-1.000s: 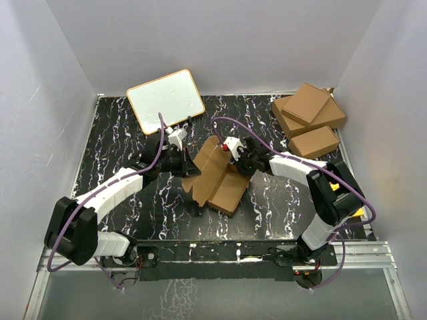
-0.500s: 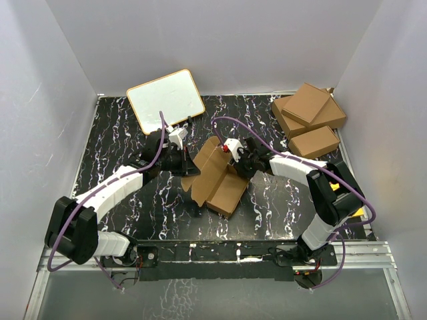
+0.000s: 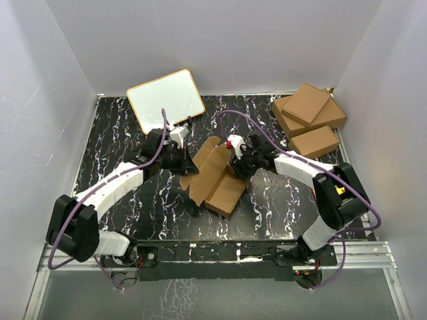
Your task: Fold the paper box
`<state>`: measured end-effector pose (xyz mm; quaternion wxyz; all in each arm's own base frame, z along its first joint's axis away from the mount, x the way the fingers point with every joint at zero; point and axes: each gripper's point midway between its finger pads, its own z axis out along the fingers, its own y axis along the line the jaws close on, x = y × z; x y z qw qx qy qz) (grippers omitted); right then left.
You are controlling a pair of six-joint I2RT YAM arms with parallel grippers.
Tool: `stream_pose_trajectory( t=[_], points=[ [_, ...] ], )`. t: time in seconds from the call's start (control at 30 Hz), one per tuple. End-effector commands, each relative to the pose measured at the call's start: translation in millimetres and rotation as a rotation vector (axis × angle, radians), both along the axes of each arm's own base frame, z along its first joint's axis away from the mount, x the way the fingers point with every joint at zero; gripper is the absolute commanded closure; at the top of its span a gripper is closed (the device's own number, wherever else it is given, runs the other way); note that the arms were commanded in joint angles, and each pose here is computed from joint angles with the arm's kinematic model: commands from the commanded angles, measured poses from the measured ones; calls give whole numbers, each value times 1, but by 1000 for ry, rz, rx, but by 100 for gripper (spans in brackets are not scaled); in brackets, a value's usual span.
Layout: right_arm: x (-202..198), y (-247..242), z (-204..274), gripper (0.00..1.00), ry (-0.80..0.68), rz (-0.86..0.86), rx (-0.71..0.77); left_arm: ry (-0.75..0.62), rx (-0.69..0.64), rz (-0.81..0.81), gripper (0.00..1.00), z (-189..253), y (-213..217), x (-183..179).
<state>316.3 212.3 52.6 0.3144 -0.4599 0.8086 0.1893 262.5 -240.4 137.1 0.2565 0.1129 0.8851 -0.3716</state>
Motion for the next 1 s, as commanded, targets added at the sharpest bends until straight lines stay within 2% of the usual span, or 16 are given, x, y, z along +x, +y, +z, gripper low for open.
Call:
stream_pose_trajectory(
  t=[0.0,0.13,0.23,0.43,0.57,0.63,0.77,0.87,0.97],
  points=[
    [15,12,47,48,-62,23,134,-36,13,-16,100,14,-1,8],
    [9,13,64,45,-40,78,222,-47,33,-31,97,15,0,11],
    [3,10,79,43,2,120,333,-51,66,-40,90,12,2,15],
    [4,-14,97,43,78,115,499,-40,96,-57,70,10,3,18],
    [18,-37,106,43,62,70,542,-28,82,-50,57,11,2,19],
    [27,-44,111,42,15,82,538,-30,79,-33,47,12,4,23],
    [31,-47,109,29,-130,261,463,-39,63,6,36,15,9,29],
    [34,-48,99,11,-254,422,396,-55,61,39,33,15,13,33],
    [42,-50,86,7,-316,530,344,-65,50,71,33,14,17,34]
  ],
)
